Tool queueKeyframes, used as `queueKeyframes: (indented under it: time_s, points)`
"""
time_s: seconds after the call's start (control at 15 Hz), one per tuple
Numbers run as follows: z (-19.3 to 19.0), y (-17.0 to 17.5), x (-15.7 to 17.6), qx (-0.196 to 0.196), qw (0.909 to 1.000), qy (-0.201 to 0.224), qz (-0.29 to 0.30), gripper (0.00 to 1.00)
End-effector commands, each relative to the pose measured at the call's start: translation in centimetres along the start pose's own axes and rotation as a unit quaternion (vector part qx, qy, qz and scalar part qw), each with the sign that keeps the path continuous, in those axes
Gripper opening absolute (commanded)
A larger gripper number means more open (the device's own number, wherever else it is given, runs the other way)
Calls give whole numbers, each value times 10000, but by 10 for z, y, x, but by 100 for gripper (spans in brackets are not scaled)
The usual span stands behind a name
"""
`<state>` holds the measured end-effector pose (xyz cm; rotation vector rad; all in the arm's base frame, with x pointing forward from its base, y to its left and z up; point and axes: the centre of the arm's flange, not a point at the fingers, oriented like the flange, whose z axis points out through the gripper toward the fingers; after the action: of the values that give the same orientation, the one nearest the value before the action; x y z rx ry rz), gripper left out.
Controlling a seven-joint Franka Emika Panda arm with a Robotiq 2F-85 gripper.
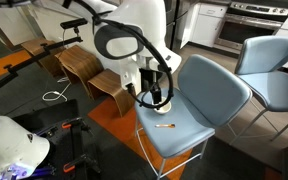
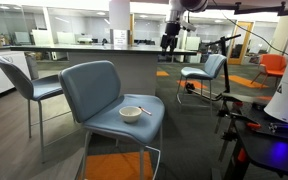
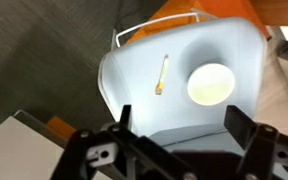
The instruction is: Move the bowl to the right
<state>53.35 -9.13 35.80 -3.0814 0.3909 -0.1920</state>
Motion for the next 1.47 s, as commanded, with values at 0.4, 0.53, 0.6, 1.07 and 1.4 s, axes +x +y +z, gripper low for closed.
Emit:
queueKeyframes:
  time_s: [0.4, 0.53, 0.6, 1.07, 1.4]
  points:
    - [127, -84, 88, 412, 9895, -359, 1339, 100]
    - [153, -102, 94, 537, 9822, -529, 1720, 100]
    - [167, -109, 95, 592, 9788, -606, 1866, 100]
    - [237, -115, 76, 898, 9629, -947, 2362, 100]
    - [262, -109, 63, 1048, 9540, -1026, 2614, 100]
